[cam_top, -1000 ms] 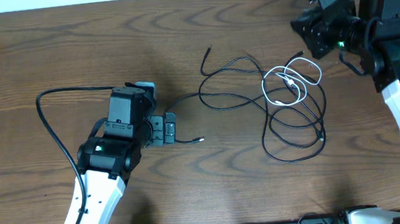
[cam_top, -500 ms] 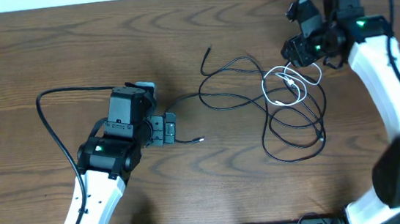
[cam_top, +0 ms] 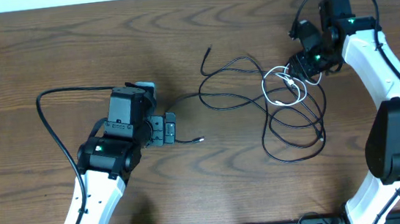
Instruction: Untangle cables
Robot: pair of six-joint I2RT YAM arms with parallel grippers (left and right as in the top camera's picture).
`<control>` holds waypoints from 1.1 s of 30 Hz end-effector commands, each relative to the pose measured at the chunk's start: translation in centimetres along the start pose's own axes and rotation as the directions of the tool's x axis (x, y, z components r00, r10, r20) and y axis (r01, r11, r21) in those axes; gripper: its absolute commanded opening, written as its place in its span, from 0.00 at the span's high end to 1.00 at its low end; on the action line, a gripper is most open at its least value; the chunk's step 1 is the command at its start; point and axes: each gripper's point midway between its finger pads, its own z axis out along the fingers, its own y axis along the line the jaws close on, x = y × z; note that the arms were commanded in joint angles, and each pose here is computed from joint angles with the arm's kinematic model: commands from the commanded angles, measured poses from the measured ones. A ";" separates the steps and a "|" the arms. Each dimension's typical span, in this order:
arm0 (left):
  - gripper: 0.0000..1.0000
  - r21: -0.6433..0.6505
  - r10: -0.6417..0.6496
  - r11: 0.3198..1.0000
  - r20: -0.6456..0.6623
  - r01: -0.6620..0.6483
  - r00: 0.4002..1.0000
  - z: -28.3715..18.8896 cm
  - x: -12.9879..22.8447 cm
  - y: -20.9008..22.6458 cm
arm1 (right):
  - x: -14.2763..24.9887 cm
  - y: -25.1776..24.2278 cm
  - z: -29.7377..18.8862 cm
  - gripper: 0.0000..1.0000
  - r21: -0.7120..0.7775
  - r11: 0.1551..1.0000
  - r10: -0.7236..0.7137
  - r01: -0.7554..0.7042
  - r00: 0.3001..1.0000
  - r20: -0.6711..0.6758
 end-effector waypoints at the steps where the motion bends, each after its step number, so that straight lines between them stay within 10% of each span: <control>1: 0.01 -0.020 -0.018 1.000 0.001 0.018 1.000 0.0 -0.1 0.5 | 1.4 -0.1 1.6 0.45 -0.009 1.000 -0.016 0.015 0.999 -0.052; 6: 0.01 -0.020 -0.018 1.000 0.001 0.018 1.000 0.0 -0.1 0.5 | 1.8 -0.4 3.0 0.50 -0.017 1.000 -0.009 0.008 0.997 -0.077; 11: 0.01 -0.020 -0.018 1.000 0.001 0.018 1.000 0.0 -0.1 0.5 | 1.4 -0.2 3.5 0.99 -0.028 1.000 -0.002 0.000 0.998 -0.063; 24: 0.01 -0.020 -0.018 1.000 0.001 0.018 1.000 0.0 -0.1 0.5 | -6.9 2.2 -9.3 0.99 0.017 0.999 -0.054 0.051 0.972 0.231; 33: 0.01 -0.020 -0.018 1.000 0.001 0.018 1.000 0.0 -0.1 0.5 | -11.5 6.1 -23.4 0.99 0.221 0.968 -0.225 0.120 0.805 0.549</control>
